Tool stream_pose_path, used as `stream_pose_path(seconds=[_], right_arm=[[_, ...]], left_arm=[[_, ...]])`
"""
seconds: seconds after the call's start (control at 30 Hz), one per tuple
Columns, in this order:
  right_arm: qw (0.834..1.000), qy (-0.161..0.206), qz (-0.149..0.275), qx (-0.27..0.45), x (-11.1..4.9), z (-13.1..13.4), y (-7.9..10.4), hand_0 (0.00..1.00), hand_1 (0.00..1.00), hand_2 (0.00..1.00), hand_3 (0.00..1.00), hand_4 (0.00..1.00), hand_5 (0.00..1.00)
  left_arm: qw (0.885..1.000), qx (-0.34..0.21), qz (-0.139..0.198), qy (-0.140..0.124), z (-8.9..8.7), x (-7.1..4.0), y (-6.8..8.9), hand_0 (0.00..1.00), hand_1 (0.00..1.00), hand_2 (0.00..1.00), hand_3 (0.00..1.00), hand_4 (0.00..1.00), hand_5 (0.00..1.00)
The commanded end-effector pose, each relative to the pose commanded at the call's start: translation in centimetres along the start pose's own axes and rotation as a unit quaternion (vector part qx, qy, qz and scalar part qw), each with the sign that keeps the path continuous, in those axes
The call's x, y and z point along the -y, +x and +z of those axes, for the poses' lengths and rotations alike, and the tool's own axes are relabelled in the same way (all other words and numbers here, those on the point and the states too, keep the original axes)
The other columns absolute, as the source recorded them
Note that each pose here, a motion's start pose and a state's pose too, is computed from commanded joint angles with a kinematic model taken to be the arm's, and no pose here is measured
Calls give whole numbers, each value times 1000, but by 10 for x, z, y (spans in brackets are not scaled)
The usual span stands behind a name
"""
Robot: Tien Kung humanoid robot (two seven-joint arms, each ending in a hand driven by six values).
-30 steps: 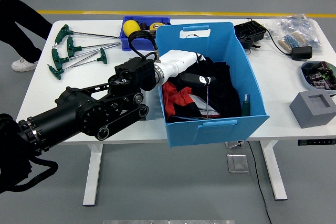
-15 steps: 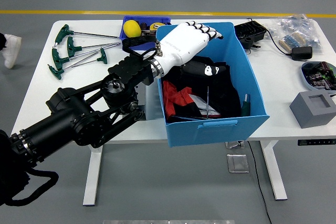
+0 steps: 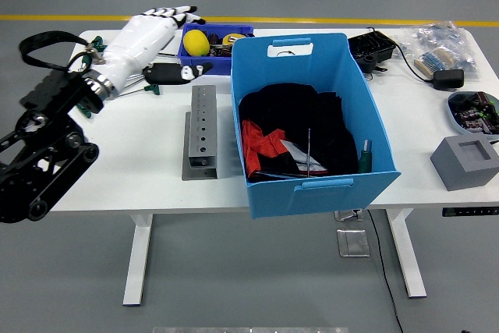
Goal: Lift tool from toolbox,place it in box,lift tool from toolbox,place it in box
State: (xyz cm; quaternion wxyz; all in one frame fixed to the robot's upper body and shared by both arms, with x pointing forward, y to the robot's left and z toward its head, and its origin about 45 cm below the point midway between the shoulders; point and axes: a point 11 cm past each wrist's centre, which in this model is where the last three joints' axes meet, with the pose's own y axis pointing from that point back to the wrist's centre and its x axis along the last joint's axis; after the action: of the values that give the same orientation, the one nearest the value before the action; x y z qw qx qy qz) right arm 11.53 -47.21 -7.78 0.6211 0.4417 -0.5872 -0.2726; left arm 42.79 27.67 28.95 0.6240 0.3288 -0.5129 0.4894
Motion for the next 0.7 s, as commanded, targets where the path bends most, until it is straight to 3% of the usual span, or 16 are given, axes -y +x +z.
stream_pose_path(seconds=[0.07,0.2,0.37,0.4,0.53,0.7], right_arm=[[1000,1,1,0,0,0,0,625,606,685,553,811,644],[1000,1,3,1,0,0,0,623,606,684,552,810,642],[1000,-1,3,0,0,1,-1,623,606,684,552,810,642],[1000,-2,2,0,0,2,-2,622,606,683,551,809,639],[1000,-9,-1,2,0,8,-7,622,606,683,551,809,639],[1000,-14,-5,-3,0,12,-12,622,607,683,551,809,637]], left_arm=[[1000,-5,6,25,-20,-15,4,769,797,876,849,796,595],[998,-23,26,62,-44,-39,10,754,767,845,819,795,592],[990,-88,50,96,-58,-64,9,754,767,845,819,795,592],[986,-114,60,106,-60,-70,7,737,745,831,764,780,575],[959,-221,99,145,-67,-93,-8,737,745,831,764,780,575],[905,-372,104,179,-59,-115,-51,740,741,828,754,776,556]])
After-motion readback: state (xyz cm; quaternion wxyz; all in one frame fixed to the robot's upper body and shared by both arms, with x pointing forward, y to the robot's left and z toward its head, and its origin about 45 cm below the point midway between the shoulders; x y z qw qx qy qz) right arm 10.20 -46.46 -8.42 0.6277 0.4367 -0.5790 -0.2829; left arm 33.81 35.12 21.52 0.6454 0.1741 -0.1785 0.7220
